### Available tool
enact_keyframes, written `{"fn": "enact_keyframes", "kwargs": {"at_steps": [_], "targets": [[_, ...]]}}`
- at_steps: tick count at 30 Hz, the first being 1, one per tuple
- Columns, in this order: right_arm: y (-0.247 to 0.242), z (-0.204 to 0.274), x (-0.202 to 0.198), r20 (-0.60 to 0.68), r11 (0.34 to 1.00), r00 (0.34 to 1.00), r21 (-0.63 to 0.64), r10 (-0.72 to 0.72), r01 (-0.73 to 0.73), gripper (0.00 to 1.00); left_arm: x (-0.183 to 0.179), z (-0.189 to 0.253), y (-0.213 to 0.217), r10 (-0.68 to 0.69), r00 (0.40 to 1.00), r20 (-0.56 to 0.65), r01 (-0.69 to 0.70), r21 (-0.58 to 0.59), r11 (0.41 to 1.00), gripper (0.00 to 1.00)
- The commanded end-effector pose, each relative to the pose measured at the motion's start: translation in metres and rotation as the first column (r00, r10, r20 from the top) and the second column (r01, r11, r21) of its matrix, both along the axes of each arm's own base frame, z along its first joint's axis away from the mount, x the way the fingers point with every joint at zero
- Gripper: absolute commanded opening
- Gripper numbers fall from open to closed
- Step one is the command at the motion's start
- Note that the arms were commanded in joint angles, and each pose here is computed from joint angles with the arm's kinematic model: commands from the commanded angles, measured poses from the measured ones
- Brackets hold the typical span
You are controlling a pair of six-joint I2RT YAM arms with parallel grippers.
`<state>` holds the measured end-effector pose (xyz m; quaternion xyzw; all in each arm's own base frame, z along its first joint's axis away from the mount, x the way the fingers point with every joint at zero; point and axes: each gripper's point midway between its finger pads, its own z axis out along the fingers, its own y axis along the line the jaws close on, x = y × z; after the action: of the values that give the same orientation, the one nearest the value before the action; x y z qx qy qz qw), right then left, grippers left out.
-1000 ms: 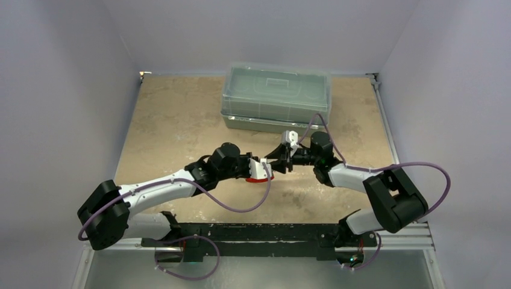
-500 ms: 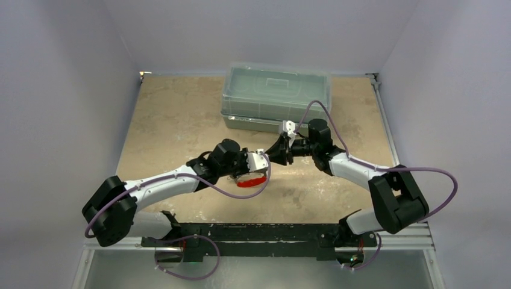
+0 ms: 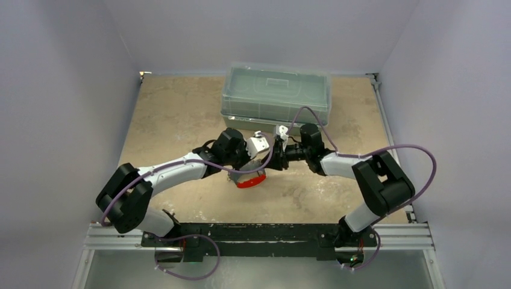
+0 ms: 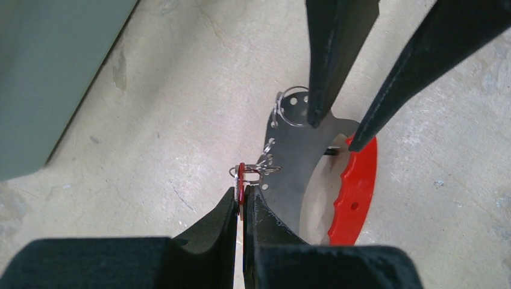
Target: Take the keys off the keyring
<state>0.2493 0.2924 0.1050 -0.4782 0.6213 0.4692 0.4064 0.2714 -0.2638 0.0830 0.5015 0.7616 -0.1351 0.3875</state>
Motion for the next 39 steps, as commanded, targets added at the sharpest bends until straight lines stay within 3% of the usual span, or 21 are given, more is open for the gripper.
{"fn": "enact_keyframes", "kwargs": {"at_steps": [1, 9, 39], "targets": [[0.014, 0.012, 0.012, 0.049, 0.998, 0.999, 0.062, -0.023, 0.020, 0.28, 0.003, 0.014, -0.009, 0.031, 0.998, -0.060, -0.036, -0.078, 0.996, 0.00], [0.024, 0.016, 0.010, 0.025, 0.973, 0.997, 0.221, -0.074, 0.067, 0.31, 0.000, 0.019, -0.013, 0.023, 0.996, -0.082, -0.034, -0.129, 0.991, 0.00], [0.038, -0.021, 0.011, 0.133, 0.983, 0.983, 0.150, -0.125, 0.105, 0.29, 0.004, 0.025, -0.006, 0.047, 0.995, -0.094, -0.062, -0.171, 0.983, 0.00]]}}
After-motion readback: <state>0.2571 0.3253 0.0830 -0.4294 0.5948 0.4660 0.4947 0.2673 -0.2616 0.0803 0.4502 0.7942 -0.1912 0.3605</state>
